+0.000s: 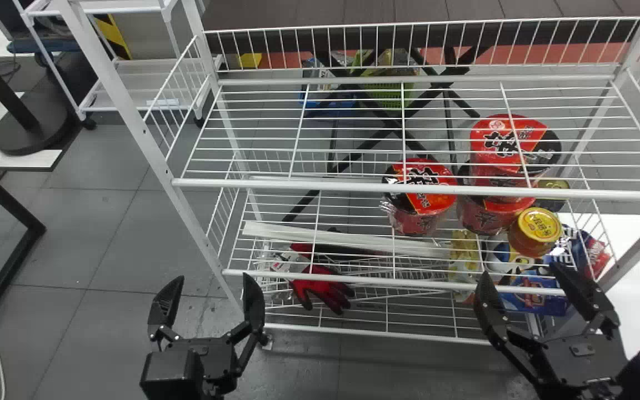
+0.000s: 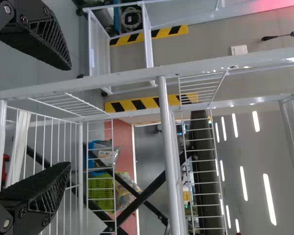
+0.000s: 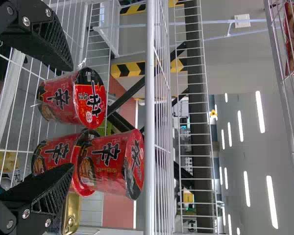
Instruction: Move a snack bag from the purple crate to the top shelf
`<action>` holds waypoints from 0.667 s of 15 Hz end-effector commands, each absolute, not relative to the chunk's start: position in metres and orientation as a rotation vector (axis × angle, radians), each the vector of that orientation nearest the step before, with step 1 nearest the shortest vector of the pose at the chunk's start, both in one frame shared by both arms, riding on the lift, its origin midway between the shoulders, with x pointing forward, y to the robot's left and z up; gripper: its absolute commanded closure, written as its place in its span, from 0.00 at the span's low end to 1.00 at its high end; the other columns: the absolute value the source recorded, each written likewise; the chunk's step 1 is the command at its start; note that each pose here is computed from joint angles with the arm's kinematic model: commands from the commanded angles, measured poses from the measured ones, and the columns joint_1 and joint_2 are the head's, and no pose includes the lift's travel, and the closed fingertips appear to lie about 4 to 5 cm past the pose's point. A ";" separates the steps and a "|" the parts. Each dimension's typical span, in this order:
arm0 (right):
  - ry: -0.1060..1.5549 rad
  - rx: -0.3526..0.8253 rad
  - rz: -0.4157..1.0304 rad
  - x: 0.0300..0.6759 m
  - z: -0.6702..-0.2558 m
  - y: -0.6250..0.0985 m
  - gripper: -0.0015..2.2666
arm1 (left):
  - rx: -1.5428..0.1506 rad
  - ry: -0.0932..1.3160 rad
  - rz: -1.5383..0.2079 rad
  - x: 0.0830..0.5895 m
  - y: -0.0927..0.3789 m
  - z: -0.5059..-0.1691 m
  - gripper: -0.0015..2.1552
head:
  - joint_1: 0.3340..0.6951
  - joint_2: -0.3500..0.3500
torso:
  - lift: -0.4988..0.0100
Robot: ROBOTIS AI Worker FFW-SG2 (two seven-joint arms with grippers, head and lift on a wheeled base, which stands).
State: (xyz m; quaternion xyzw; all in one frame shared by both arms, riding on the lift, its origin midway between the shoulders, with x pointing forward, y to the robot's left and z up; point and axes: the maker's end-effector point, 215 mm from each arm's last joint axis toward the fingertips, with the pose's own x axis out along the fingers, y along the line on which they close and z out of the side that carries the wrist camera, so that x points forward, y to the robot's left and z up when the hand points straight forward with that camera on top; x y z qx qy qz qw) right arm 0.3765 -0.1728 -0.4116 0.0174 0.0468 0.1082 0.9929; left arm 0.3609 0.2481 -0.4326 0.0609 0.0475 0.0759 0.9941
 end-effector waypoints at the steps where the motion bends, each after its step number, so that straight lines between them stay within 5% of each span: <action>1: 0.093 0.035 0.217 0.376 -0.411 -0.173 0.06 | 0.122 0.095 0.154 0.361 0.249 -0.433 0.06 | 1.00 0.67 | 0.14; 10: 0.059 0.040 0.227 0.377 -0.402 -0.172 0.07 | 0.125 0.098 0.151 0.362 0.248 -0.433 0.06 | 1.00 0.67 | 0.11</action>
